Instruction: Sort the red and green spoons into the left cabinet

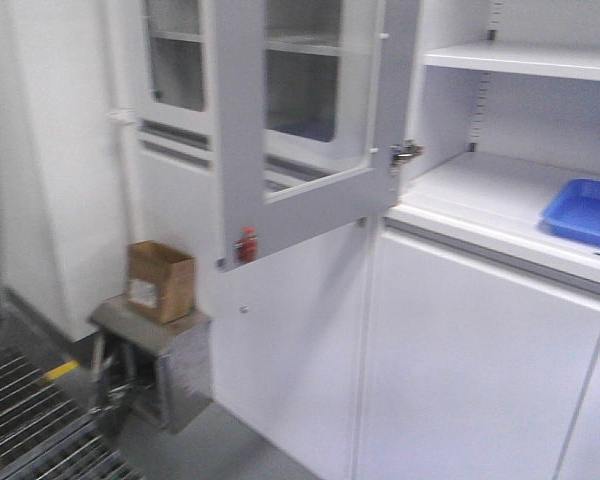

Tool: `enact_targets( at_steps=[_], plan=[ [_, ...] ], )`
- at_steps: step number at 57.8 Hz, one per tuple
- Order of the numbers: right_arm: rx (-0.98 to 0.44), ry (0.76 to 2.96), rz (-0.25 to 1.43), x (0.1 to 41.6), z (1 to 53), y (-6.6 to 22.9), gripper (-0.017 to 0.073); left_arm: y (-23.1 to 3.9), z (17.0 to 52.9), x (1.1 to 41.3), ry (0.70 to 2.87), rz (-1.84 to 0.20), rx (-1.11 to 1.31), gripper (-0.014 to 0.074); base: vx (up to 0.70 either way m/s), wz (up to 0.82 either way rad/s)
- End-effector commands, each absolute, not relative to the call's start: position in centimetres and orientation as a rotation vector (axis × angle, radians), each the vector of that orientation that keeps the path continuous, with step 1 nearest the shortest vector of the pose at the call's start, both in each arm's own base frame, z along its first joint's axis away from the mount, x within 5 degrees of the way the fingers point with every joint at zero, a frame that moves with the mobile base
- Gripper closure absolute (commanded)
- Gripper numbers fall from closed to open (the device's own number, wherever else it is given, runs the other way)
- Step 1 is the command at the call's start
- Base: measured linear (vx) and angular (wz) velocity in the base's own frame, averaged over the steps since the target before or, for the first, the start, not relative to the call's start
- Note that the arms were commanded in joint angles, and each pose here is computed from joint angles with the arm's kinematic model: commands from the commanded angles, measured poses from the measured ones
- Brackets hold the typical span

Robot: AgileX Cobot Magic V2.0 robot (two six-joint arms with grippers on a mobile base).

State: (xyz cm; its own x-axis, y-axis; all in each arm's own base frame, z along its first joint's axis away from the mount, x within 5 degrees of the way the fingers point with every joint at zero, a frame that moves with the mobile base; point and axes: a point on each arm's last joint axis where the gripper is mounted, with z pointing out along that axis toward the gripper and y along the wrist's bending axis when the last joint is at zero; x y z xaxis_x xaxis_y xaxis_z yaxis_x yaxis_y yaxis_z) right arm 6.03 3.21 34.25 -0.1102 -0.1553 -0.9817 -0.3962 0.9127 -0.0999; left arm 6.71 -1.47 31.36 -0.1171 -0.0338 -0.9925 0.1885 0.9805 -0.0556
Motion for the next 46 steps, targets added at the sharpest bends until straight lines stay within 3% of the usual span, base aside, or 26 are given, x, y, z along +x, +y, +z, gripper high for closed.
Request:
enact_targets(
  at_steps=[1,46],
  plan=[
    [-0.376,1.616,0.212,6.21,35.60,3.04,0.0562,-1.40,32.90,6.70,1.582,-0.198,0.100,0.0597,0.39,-0.61],
    [-0.376,1.616,0.212,6.21,35.60,3.04,0.0562,-1.40,32.91,6.70,1.581,-0.198,0.100,0.0597,0.36,-0.53]
  ],
)
